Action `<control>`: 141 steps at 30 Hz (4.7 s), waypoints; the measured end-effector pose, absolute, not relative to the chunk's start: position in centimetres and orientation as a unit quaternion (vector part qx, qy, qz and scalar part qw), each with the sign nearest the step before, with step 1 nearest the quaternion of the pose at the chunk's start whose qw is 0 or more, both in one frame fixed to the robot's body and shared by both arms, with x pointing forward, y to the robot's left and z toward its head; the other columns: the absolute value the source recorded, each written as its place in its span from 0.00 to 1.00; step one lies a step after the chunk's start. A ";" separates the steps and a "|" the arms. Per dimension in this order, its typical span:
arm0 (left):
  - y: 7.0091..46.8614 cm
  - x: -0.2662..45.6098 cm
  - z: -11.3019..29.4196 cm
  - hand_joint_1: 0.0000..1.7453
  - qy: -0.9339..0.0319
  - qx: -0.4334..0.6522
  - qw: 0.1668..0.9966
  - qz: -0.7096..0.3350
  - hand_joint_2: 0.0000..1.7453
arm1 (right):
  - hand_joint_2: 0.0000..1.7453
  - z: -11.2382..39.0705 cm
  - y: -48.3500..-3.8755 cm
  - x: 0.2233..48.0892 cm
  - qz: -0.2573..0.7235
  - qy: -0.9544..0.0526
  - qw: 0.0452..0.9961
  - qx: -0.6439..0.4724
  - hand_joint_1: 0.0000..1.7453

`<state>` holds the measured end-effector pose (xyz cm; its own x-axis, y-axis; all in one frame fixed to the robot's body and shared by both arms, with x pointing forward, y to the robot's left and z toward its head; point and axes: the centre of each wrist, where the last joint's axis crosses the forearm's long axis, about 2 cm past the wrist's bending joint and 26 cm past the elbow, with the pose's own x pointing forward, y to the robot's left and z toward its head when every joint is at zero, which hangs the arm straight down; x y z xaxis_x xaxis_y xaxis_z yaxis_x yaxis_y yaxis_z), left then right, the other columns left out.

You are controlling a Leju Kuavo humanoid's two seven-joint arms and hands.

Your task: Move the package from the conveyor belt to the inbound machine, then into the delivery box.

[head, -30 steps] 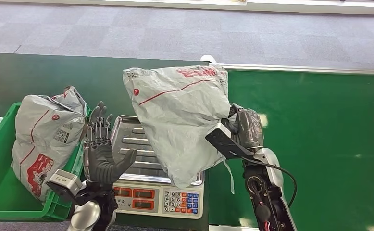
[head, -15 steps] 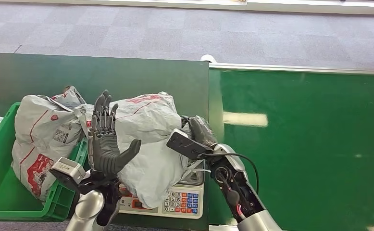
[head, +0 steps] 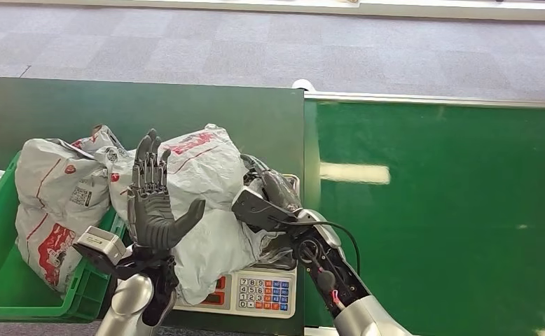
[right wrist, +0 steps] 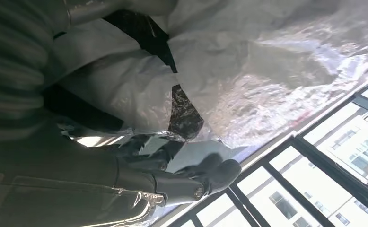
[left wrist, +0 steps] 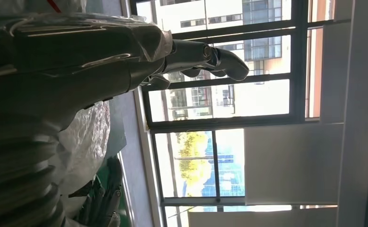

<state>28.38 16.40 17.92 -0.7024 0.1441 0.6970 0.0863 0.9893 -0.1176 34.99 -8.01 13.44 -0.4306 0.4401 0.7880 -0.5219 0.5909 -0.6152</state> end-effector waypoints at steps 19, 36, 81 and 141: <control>18.3 25.4 15.4 0.00 -0.916 -0.006 0.399 0.042 1.00 | 1.00 18.6 -18.8 32.6 0.258 -0.853 0.433 -0.137 0.00; 19.6 22.7 13.4 0.00 -0.903 0.022 0.428 0.027 1.00 | 1.00 15.1 -26.8 25.8 0.139 -0.863 0.448 -0.189 0.00; 28.0 34.7 20.7 0.00 -0.753 0.201 0.416 -0.469 1.00 | 1.00 15.6 -23.5 17.3 0.141 -0.868 0.446 -0.168 0.00; 33.8 26.5 26.5 1.00 -0.914 0.389 0.085 -0.079 1.00 | 1.00 13.5 -24.1 17.4 0.117 -0.854 0.483 -0.156 0.00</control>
<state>26.53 33.76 26.49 -0.6833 -0.7241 0.0939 -0.6974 0.6853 0.2096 17.39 -24.10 13.46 -0.4853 0.3791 0.7879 0.1531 0.9240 -0.3504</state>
